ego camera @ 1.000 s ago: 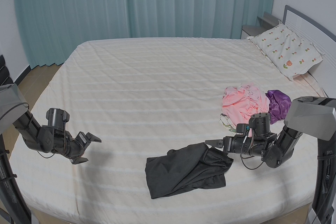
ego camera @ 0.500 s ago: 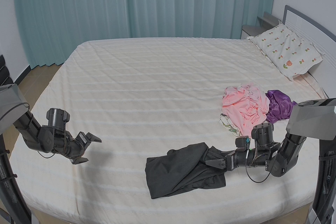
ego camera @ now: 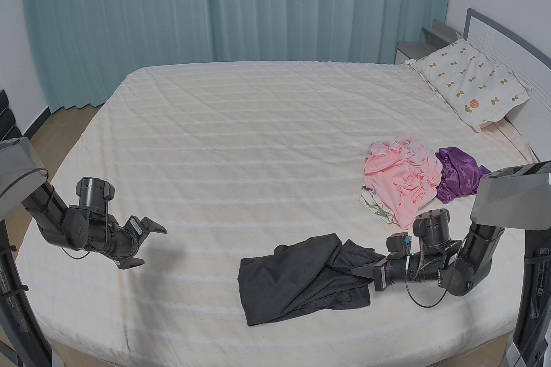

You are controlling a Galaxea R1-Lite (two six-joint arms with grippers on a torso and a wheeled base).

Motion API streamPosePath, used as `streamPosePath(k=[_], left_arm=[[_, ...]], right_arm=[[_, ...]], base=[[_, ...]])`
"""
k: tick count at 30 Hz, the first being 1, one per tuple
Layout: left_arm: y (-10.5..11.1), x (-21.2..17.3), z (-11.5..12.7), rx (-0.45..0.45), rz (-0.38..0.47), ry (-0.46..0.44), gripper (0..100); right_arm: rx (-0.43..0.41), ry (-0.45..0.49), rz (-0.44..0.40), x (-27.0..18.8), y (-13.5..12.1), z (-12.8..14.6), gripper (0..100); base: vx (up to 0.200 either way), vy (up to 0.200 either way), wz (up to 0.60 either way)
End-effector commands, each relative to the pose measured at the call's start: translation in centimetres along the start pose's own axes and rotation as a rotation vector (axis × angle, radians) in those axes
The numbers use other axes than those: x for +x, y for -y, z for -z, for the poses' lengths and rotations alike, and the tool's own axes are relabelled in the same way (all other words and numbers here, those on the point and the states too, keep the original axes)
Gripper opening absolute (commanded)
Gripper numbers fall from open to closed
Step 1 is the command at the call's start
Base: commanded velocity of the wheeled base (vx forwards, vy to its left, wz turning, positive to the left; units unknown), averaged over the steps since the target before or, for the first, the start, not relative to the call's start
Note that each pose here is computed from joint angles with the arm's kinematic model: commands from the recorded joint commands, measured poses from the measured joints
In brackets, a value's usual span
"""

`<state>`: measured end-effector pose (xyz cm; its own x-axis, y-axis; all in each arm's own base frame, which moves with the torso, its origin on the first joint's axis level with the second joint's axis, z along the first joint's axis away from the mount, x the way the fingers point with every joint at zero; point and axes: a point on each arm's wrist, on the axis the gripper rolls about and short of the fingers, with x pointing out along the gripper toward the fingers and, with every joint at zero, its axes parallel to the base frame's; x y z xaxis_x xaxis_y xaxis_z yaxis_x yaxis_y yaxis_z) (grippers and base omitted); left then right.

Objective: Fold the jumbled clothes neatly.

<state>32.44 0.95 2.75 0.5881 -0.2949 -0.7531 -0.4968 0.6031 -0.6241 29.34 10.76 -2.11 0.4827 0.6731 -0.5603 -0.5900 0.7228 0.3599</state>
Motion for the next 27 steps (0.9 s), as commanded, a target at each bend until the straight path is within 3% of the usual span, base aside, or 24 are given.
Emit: streamPosePath(k=[1, 6, 9, 12, 19, 27], left_arm=[[0.0, 0.0, 0.0, -0.001, 0.000, 0.000, 100], [0.0, 0.0, 0.0, -0.001, 0.000, 0.000, 100], [0.0, 0.0, 0.0, -0.001, 0.000, 0.000, 100], [0.0, 0.0, 0.0, -0.001, 0.000, 0.000, 100], [0.0, 0.0, 0.0, -0.001, 0.000, 0.000, 100], [0.0, 0.0, 0.0, -0.001, 0.000, 0.000, 100]], right_arm=[[0.016, 0.008, -0.030, -2.3, -1.2, -0.4, 0], [0.155, 0.011, -0.129, -4.2, -1.8, -1.0, 0], [0.223, -0.007, -0.135, -4.4, -1.3, -0.7, 0], [0.243, -0.015, -0.126, -4.5, -1.0, -0.4, 0], [0.396, -0.095, -0.067, -4.8, 0.7, 1.3, 0], [0.414, -0.121, 0.025, -4.3, 1.2, 2.1, 0]], base=[[0.000, 0.000, 0.00], [0.000, 0.000, 0.00], [0.000, 0.000, 0.00], [0.000, 0.000, 0.00], [0.000, 0.000, 0.00], [0.000, 0.000, 0.00]])
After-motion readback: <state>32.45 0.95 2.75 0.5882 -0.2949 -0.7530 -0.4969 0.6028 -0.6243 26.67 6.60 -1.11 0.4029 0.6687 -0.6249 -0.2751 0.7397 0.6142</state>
